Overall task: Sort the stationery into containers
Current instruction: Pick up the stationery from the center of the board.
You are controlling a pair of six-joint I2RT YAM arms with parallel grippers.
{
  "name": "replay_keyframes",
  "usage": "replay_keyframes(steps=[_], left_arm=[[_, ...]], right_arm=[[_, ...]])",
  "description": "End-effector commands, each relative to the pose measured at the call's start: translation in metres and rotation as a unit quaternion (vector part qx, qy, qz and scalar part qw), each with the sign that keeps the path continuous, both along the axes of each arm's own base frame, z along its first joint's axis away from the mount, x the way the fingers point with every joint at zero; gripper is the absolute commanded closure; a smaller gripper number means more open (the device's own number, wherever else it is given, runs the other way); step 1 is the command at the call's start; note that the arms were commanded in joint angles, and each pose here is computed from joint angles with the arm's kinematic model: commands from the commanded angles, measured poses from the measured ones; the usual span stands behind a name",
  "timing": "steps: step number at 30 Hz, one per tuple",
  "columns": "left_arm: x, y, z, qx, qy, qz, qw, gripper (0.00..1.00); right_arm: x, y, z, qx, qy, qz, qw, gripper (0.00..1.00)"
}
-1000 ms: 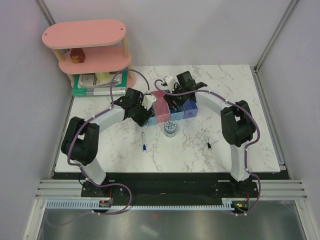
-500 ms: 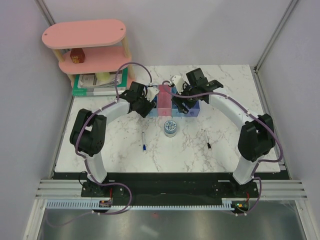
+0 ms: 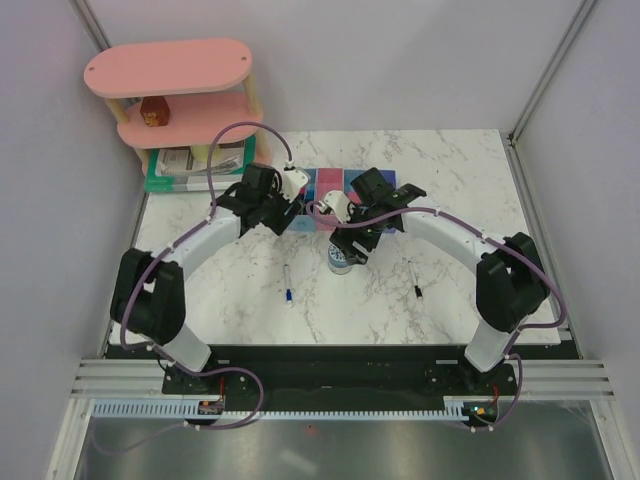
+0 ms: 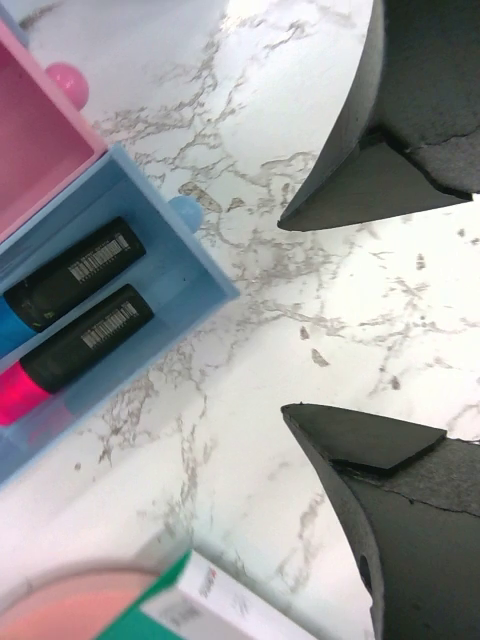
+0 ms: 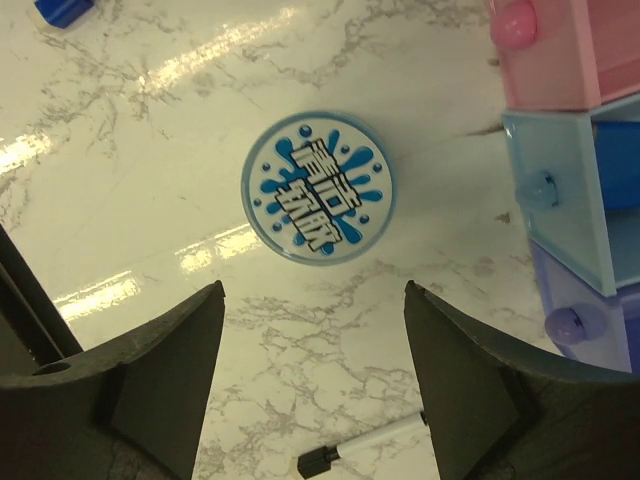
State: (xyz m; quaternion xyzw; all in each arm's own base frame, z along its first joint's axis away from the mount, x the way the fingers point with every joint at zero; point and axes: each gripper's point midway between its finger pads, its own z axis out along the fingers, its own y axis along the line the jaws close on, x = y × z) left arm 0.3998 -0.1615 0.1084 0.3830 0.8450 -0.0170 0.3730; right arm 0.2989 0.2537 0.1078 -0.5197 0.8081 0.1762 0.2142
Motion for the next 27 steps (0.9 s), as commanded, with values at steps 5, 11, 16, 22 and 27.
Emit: replay_keyframes(steps=[5,11,16,22,27], left_arm=[[-0.038,0.025,0.046,-0.005,-0.04,0.016,0.999,0.23],[-0.054,0.038,0.05,-0.003,-0.042,0.023,0.999,0.23],[-0.06,0.047,0.048,-0.003,-0.038,0.031,0.999,0.22],[-0.063,0.054,0.041,-0.007,-0.028,0.038,0.999,0.22],[-0.066,0.055,0.036,-0.009,-0.022,0.037,0.999,0.22]], right_arm=[[0.014,0.032,-0.005,0.027,-0.007,0.006,1.0,0.17],[0.023,0.042,-0.025,0.029,0.001,-0.002,1.0,0.1],[0.027,0.05,-0.027,0.03,-0.001,-0.007,1.0,0.08],[0.025,0.057,-0.03,0.019,-0.01,-0.006,1.0,0.1],[0.022,0.057,-0.03,0.006,-0.019,-0.005,1.0,0.22]])
